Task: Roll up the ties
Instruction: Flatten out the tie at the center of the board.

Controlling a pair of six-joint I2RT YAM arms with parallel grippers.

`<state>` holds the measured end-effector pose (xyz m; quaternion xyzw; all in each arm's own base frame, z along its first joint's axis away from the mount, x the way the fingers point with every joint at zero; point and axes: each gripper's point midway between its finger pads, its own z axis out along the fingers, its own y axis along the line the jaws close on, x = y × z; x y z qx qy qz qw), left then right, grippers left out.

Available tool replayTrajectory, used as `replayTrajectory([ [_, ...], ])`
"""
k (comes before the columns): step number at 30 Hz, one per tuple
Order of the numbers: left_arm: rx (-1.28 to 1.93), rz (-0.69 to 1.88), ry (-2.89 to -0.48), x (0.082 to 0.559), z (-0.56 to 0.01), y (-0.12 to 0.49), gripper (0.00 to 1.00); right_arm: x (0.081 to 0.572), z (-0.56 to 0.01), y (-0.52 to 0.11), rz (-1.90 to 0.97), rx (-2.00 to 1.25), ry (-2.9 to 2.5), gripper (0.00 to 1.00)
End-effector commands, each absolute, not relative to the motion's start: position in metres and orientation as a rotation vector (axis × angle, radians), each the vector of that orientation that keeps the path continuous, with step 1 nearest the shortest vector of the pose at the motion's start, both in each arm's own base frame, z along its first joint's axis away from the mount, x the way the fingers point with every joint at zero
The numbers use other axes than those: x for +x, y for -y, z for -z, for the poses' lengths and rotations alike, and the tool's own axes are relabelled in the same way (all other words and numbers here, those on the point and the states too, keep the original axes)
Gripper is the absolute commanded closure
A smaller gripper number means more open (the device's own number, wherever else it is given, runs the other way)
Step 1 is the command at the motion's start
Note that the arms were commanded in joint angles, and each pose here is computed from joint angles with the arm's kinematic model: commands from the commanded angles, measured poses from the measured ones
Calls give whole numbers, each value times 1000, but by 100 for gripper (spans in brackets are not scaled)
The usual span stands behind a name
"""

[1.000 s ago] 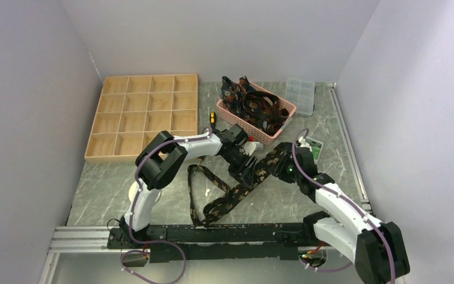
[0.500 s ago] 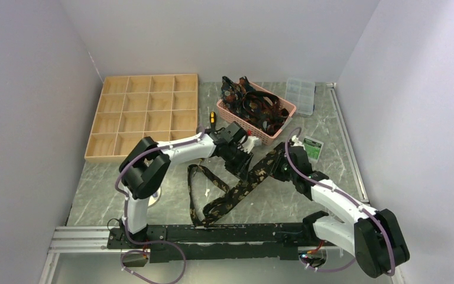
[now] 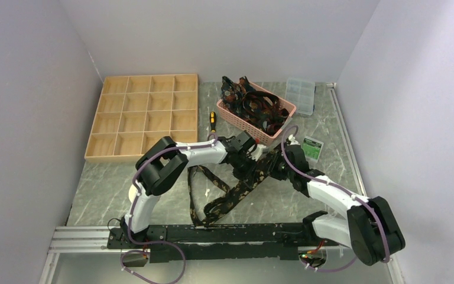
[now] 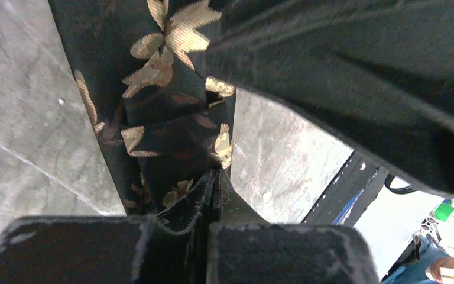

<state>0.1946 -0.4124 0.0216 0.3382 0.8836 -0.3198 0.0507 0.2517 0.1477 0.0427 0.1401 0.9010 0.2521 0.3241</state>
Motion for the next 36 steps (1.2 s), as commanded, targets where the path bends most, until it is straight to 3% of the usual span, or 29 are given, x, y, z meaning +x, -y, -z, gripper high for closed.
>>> replayTrajectory([
  [1, 953, 866, -2663, 223, -1, 415, 97, 258, -48, -159, -732, 355, -2328, 75],
  [10, 933, 878, -2670, 218, 7, 410, 97, 266, -39, -163, -734, 381, -2348, 60],
  [15, 928, 887, -2662, 218, 7, 410, 97, 264, -39, -172, -764, 347, -2356, 60],
  [24, 930, 889, -2662, 216, 9, 407, 97, 256, -30, -183, -804, 312, -2393, 77],
  [26, 929, 893, -2658, 216, 8, 406, 97, 255, -28, -180, -786, 329, -2392, 85],
  [28, 926, 890, -2657, 215, 7, 405, 97, 257, -30, -173, -745, 350, -2378, 100],
  [36, 886, 875, -2573, 214, -34, 392, 94, 274, -67, -114, -414, 456, -2227, 100],
])
